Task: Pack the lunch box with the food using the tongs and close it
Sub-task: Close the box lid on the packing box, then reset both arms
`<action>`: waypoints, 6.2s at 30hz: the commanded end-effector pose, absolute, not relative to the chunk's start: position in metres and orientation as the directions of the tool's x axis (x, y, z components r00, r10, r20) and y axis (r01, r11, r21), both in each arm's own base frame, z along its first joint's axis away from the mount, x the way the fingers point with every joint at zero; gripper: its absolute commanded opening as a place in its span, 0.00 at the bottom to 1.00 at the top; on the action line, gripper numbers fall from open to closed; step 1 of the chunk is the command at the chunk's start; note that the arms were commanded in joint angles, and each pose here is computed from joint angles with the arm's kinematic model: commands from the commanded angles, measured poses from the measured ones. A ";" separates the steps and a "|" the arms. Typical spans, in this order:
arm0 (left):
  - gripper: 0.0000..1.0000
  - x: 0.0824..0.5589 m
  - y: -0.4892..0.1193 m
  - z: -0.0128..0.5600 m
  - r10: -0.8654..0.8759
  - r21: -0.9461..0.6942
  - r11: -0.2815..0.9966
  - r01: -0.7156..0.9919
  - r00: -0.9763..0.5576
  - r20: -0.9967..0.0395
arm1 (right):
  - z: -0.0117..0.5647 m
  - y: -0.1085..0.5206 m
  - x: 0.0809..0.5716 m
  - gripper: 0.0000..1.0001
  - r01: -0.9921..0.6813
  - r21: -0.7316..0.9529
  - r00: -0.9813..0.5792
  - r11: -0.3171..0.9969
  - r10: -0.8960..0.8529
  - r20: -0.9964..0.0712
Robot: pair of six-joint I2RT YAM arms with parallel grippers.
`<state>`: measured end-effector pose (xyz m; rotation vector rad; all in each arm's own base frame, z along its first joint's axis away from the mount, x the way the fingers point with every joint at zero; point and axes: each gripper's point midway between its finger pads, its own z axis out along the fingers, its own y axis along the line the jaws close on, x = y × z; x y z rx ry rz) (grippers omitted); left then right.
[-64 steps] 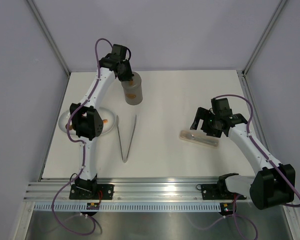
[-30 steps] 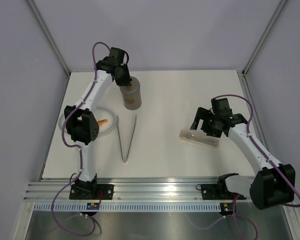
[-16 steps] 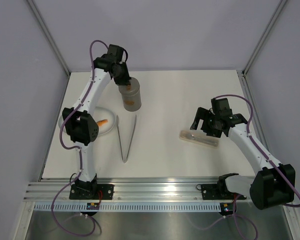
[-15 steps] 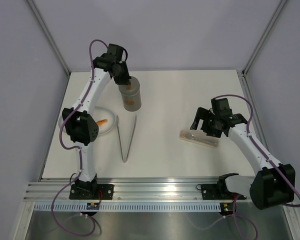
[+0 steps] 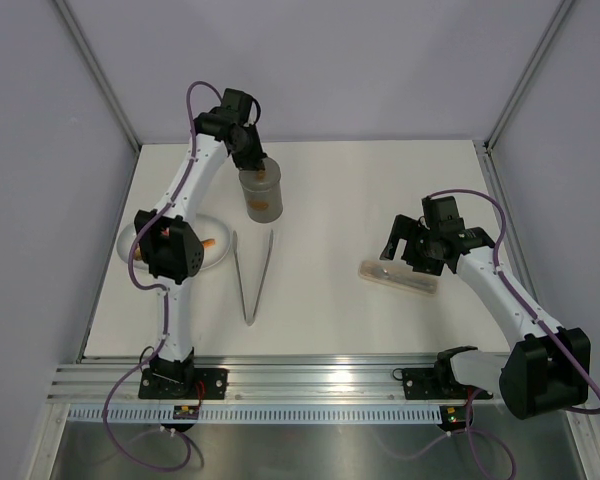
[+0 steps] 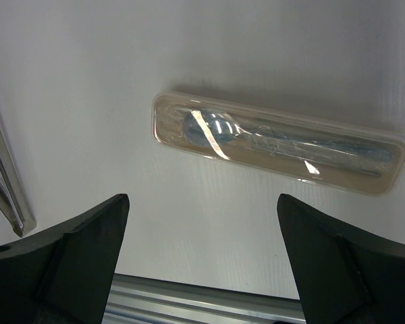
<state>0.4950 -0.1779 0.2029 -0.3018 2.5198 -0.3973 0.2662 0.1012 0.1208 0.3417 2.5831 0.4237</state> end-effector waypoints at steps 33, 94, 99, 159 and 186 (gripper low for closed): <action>0.52 0.497 -0.168 0.217 -0.262 -0.288 0.952 -0.107 -0.771 -0.580 | 0.127 0.099 0.270 0.99 0.155 0.367 -0.824 0.917 0.325 -0.465; 0.54 0.489 -0.169 0.179 -0.132 -0.071 0.991 -0.112 -0.783 -0.607 | 0.129 0.099 0.267 0.99 0.157 0.369 -0.822 0.916 0.328 -0.465; 0.53 0.484 -0.171 0.189 -0.107 -0.051 0.994 -0.096 -0.784 -0.612 | 0.130 0.100 0.268 0.99 0.151 0.371 -0.821 0.916 0.325 -0.470; 0.49 0.458 -0.182 0.150 -0.087 -0.053 0.996 -0.069 -0.821 -0.564 | 0.130 0.099 0.263 0.99 0.150 0.372 -0.820 0.916 0.326 -0.471; 0.77 0.332 -0.165 0.306 -0.280 -0.360 0.931 0.066 -0.507 -0.816 | 0.174 0.063 0.273 0.99 0.273 0.268 -0.715 0.924 0.381 -0.586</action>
